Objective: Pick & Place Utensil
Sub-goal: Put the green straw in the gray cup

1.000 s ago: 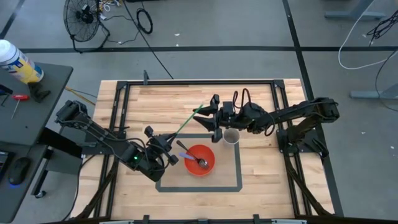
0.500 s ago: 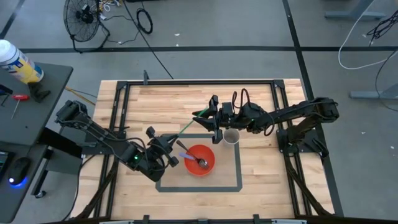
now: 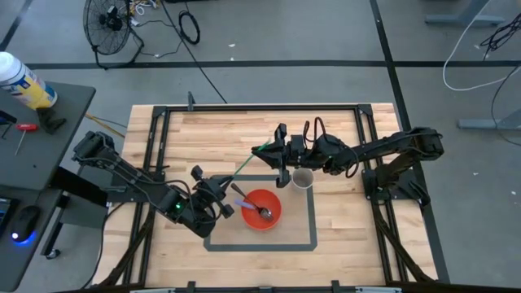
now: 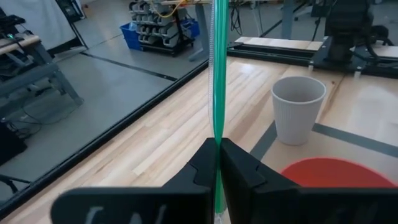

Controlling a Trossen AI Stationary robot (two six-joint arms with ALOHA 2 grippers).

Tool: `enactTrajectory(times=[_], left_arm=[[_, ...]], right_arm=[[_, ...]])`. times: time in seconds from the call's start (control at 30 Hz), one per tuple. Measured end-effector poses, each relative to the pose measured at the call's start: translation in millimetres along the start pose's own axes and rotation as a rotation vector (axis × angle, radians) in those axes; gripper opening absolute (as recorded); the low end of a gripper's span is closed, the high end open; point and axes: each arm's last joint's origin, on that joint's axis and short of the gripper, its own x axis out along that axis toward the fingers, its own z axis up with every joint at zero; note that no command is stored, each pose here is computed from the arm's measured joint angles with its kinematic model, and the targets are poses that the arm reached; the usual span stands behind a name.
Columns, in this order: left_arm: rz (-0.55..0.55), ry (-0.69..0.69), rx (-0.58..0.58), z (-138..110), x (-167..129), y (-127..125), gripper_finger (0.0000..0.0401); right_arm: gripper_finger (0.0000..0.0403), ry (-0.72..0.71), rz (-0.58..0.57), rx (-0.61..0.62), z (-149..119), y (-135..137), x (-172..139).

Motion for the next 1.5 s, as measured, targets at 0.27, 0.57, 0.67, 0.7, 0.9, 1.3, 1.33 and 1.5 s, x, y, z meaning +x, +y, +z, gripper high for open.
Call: enactTrajectory(times=[0.27,0.57,0.67,0.7,0.9,1.3,1.33,1.5], left_arm=[[-0.039,0.024,-0.019,-1,-3,-2,0.0060],[-0.149,-0.001,0.054,-3,-35,-6,0.0176],[-0.165,-0.012,0.064,-4,-42,-7,0.0197],[-0.165,-0.016,0.068,-5,-43,-7,0.0200],[-0.121,-0.030,0.072,-2,-36,-5,0.0205],[-0.139,0.044,0.026,0,-19,-3,0.0195],[-0.144,0.049,0.026,0,-19,-3,0.0195],[-0.146,0.051,0.027,0,-19,-3,0.0195]], right_arm=[[0.0023,0.065,-0.002,-0.010,0,0,-2],[0.0028,0.199,0.076,-0.009,58,7,-40],[0.0028,0.260,0.134,-0.017,88,9,-70],[0.0028,0.290,0.143,-0.027,95,9,-80],[0.0029,0.447,0.122,-0.065,115,10,-130],[0.0029,0.569,0.014,-0.110,40,4,-145],[0.0029,0.585,0.013,-0.110,34,3,-147],[0.0029,0.627,0.006,-0.074,13,2,-155]])
